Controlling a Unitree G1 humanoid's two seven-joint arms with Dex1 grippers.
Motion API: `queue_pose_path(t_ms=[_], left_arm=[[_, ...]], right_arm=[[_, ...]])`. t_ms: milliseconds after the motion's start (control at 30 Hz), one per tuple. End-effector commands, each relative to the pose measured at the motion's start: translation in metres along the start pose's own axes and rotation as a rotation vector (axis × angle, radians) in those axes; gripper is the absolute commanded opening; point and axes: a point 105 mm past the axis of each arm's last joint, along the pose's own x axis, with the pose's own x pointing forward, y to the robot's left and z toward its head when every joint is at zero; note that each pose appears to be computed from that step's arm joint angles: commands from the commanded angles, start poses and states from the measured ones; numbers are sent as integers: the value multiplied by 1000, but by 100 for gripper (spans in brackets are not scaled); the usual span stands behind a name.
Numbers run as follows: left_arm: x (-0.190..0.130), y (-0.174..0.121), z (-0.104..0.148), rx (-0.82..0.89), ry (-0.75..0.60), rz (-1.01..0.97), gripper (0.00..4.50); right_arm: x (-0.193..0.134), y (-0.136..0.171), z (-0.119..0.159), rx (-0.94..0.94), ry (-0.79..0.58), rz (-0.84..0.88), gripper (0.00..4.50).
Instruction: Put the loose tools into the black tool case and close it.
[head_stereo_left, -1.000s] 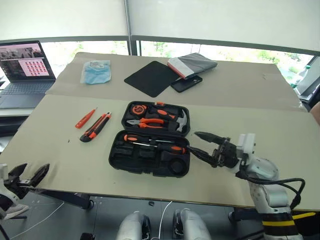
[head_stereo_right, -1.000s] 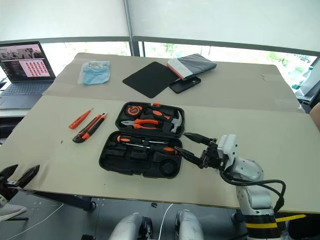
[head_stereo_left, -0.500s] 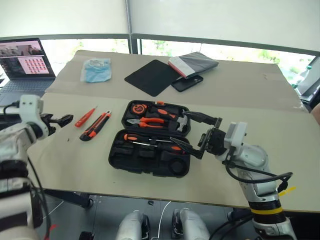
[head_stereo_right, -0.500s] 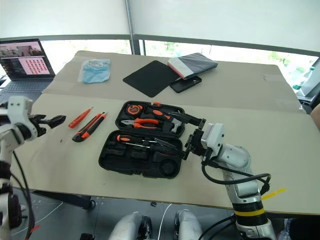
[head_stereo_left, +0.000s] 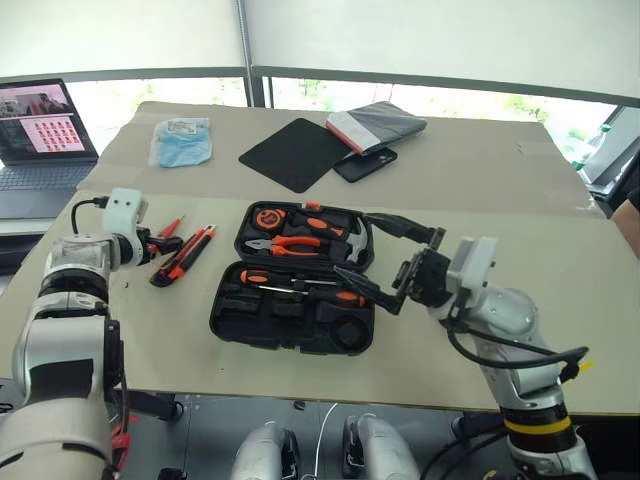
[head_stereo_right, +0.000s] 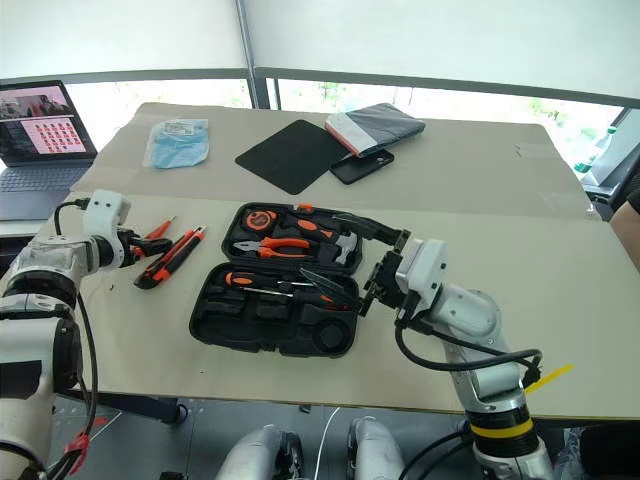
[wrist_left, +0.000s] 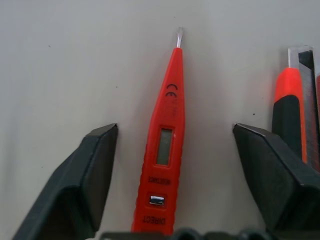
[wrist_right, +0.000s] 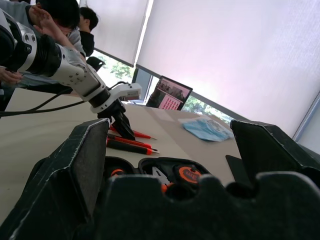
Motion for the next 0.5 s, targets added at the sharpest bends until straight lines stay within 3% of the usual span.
queue_pose_path(t_ms=[33,67,100,200,367,500], left_arm=[[-2,9,-19,-37,52,40,234],[-2,9,-22,-47,53,39,212],[-2,9,-24,-61,52,36,156],[-2,10,-29,-88,38,29,57],[-16,19,9,-121,-273,0,48],[-47,10,50,34,-542,-182,48]], right_arm=[[-1,-1,15,-41,-29,-18,450],[-1,-1,16,-41,-27,-20,450],[-2,-1,15,-42,-24,-20,450],[-2,-2,15,-43,-20,-22,450],[-3,-2,11,-41,-9,-12,450],[-8,-3,10,-43,3,-6,450]])
